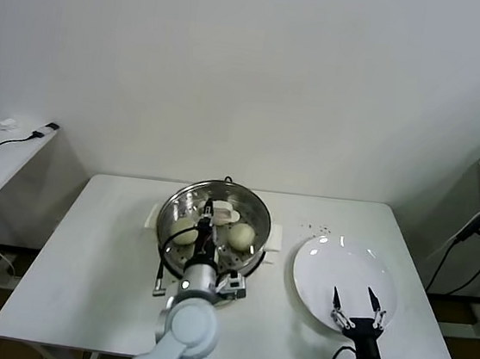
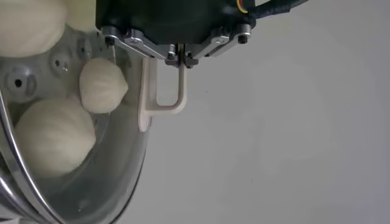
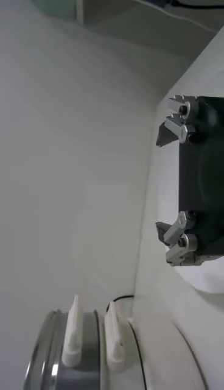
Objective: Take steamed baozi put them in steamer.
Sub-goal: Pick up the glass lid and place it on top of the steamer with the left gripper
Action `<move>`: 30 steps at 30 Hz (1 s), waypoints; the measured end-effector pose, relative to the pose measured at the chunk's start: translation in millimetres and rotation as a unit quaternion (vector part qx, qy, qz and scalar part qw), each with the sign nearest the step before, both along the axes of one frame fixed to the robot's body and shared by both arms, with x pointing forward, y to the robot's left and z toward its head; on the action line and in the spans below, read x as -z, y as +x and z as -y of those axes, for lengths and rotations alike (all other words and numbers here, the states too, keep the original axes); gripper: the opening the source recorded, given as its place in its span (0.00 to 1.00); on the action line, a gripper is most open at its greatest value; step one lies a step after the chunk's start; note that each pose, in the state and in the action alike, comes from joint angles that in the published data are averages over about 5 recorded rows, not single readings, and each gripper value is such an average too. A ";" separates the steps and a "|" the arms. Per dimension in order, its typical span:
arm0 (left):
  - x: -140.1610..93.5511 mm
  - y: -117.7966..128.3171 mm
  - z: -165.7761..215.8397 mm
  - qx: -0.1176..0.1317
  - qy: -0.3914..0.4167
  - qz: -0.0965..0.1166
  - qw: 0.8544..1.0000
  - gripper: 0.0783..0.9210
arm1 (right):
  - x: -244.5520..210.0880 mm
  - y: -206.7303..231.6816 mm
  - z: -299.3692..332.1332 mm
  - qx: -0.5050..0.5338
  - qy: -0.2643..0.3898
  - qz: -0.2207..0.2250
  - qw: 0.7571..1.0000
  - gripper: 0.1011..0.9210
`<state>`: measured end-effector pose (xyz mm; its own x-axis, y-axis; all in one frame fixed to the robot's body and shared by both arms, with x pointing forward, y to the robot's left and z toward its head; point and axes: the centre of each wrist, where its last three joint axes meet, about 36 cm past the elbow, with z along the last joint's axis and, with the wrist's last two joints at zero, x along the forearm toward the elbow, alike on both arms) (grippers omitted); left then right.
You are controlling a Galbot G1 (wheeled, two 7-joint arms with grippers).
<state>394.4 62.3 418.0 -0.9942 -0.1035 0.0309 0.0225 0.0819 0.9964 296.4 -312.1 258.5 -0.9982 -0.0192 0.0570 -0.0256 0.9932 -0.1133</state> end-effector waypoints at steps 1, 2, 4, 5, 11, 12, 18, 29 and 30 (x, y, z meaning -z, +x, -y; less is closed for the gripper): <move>1.4 0.8 -0.2 -0.001 0.003 0.001 1.000 0.06 | 0.3 0.0 -0.3 0.001 0.000 0.001 1.000 0.88; 2.7 1.4 -0.4 -0.001 0.005 0.002 1.000 0.06 | 0.6 -0.1 -0.5 0.002 0.000 0.001 1.000 0.88; 4.6 2.1 -0.6 -0.002 0.010 0.004 1.000 0.06 | 1.2 -0.4 -0.4 0.003 0.000 0.002 1.000 0.88; 5.4 2.3 -0.5 -0.002 0.012 0.005 1.000 0.06 | 1.5 -0.6 -0.3 0.004 0.000 0.002 1.000 0.88; 10.4 2.4 0.7 -0.001 0.025 0.008 1.000 0.06 | 2.6 -1.6 0.4 0.005 -0.001 0.003 1.000 0.88; 11.0 2.3 0.8 -0.001 0.027 0.008 1.000 0.06 | 2.6 -1.7 0.5 0.005 -0.001 0.003 1.000 0.88; 11.1 1.6 1.3 0.003 0.030 0.007 1.000 0.10 | 2.4 -1.3 0.7 0.004 -0.001 0.003 1.000 0.88; -5.3 -11.0 -0.9 0.022 -0.005 0.003 1.000 0.47 | -0.5 0.4 -2.0 -0.003 0.000 -0.002 1.000 0.88; -7.7 -13.2 -1.9 0.025 -0.011 0.004 1.000 0.51 | -0.6 0.7 -2.8 -0.004 0.001 -0.002 1.000 0.88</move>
